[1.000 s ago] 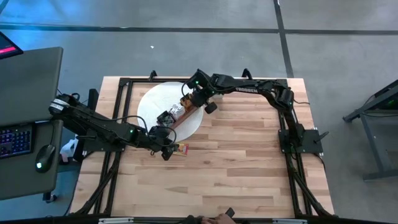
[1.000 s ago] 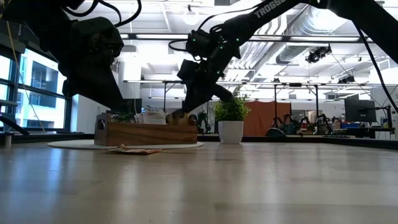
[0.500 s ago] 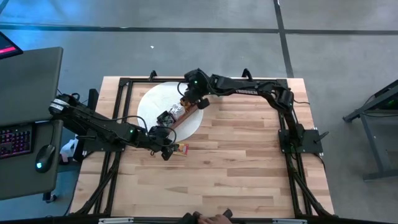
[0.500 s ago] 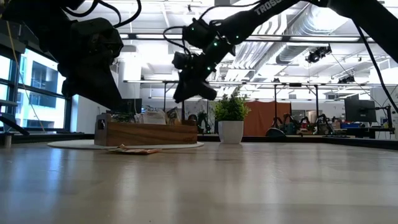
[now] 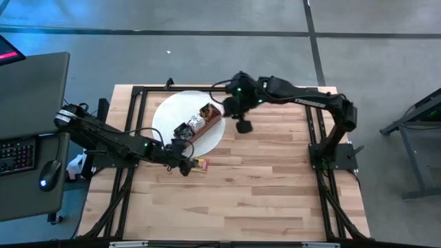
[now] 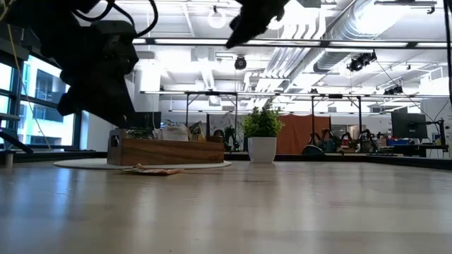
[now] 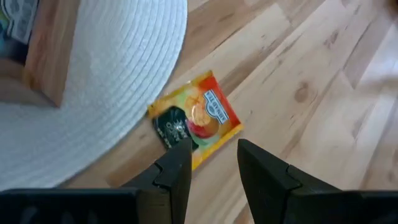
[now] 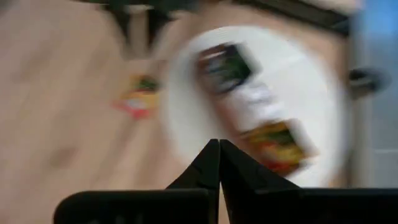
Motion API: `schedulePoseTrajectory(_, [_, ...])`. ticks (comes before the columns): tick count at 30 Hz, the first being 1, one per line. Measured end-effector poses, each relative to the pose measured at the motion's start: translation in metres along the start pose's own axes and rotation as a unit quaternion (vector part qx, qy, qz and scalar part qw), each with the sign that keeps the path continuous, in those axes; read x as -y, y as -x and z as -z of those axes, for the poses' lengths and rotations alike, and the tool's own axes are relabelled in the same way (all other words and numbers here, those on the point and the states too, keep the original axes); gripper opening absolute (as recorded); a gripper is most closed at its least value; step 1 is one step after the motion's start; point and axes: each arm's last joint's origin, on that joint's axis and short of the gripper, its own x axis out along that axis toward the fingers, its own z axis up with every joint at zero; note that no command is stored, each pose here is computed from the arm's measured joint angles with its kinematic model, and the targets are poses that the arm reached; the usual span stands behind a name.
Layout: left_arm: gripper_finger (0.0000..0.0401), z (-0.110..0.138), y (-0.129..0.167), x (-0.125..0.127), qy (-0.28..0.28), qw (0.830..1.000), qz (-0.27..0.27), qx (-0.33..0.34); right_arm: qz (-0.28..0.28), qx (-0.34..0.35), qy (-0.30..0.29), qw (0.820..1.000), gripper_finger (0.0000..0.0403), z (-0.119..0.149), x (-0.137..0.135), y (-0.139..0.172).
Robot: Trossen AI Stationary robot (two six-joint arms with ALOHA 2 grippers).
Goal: Pick & Place Tea
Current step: Put the orange tea bag into the right section of the wooden organizer
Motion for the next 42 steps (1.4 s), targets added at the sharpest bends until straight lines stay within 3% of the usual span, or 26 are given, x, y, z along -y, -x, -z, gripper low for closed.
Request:
schedulePoseTrajectory(2, [0.0128,0.001,-0.002,0.000,0.012,1.000,-0.002,-0.005,-0.060,-0.006,-0.029,0.998,0.0004,0.002,-0.009,0.001])
schedulePoseTrajectory(4, [0.0128,0.004,-0.008,-0.001,0.024,1.000,-0.010,-0.014,-0.080,-0.024,-0.038,0.996,0.0005,0.004,-0.020,-0.010])
schedulePoseTrajectory(10, [0.0128,0.015,-0.032,-0.008,0.042,0.996,-0.066,-0.036,-0.006,-0.001,0.004,1.000,0.0003,0.031,-0.070,-0.081])
schedulePoseTrajectory(15, [0.0128,0.022,-0.046,-0.012,0.064,0.993,-0.092,-0.047,0.020,0.138,-0.075,0.987,0.0002,0.058,-0.103,-0.120])
schedulePoseTrajectory(18, [0.0128,0.022,-0.049,-0.010,0.066,0.993,-0.086,-0.042,0.024,0.164,-0.100,0.981,0.0001,0.079,-0.118,-0.141])
schedulePoseTrajectory(21, [0.0128,0.021,-0.050,-0.009,0.069,0.994,-0.079,-0.033,0.016,0.145,-0.115,0.983,0.0001,0.091,-0.123,-0.161])
schedulePoseTrajectory(27, [0.0128,0.021,-0.051,-0.007,0.072,0.995,-0.069,-0.031,-0.019,0.117,-0.142,0.983,0.0001,0.084,-0.123,-0.203])
schedulePoseTrajectory(34, [0.0123,0.022,-0.054,-0.007,0.057,0.996,-0.066,-0.035,-0.043,0.057,-0.150,0.986,0.0000,0.084,-0.135,-0.226])
schedulePoseTrajectory(42, [0.0043,0.022,-0.055,-0.006,0.031,0.997,-0.058,-0.038,-0.042,0.054,-0.142,0.988,0.0000,0.087,-0.138,-0.230])
